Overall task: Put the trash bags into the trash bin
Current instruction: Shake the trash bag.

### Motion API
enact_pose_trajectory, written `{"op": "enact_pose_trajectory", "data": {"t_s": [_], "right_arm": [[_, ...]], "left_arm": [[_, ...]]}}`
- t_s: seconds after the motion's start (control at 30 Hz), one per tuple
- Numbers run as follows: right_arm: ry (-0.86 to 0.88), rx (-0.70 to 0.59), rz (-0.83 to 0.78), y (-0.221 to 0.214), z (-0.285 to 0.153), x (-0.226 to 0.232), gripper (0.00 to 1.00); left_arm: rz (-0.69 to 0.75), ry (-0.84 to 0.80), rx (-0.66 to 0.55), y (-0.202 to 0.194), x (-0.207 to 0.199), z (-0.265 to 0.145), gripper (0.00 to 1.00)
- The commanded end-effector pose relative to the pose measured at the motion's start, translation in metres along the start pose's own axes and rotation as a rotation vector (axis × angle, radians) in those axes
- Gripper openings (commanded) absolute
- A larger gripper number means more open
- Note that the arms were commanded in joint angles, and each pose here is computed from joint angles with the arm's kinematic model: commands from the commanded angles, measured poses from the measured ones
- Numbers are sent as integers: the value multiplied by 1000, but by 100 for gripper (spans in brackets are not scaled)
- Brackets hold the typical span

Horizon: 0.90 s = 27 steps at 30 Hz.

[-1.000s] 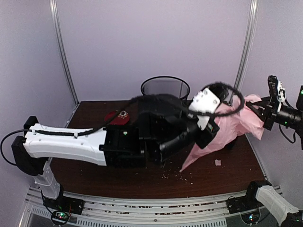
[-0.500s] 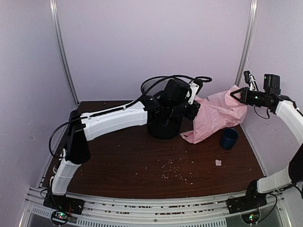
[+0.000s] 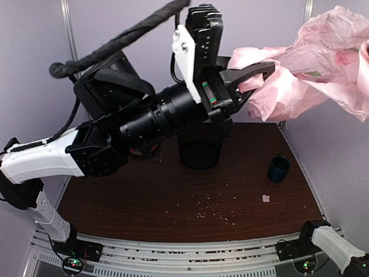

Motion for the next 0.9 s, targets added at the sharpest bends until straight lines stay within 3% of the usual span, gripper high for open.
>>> {"op": "enact_pose_trajectory", "data": {"t_s": [0.0,0.07,0.17,0.33,0.43,0.57,0.7,0.87], "right_arm": [[82,556,370,-263,-32,55,0],[98,797,376,-331,-70,93,0],[236,955,334,-354,-102,130,0],[317,767,357,-285,-83,130,0],[229,645,425,-250,-61,105,0],[81,535,562,-234,-32,62,0],[-42,495,709,-253,-14,28,0],[-226,672,855,-342,-20,13,0]], "left_arm": [[72,144,476,-231,26,-28,0],[-11,63,659,-303,-2,-63,0],[-83,14,771,-331,-28,-91,0],[-66,29,667,-265,-24,-69,0],[-77,82,559,-222,-9,-47,0],[-98,199,513,-191,13,-21,0],[-136,282,557,-195,33,2,0],[-288,356,670,-255,74,9,0]]}}
Point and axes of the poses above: each gripper's point midway between its finger pads, its own z axis out along the fingers, its own x axis along the line the jaws close on, y = z × x, the point moved 4 cm from there along -z, back along the fingers, and after that the axes turned 7 degrees about -z, right-handed, at the moved point
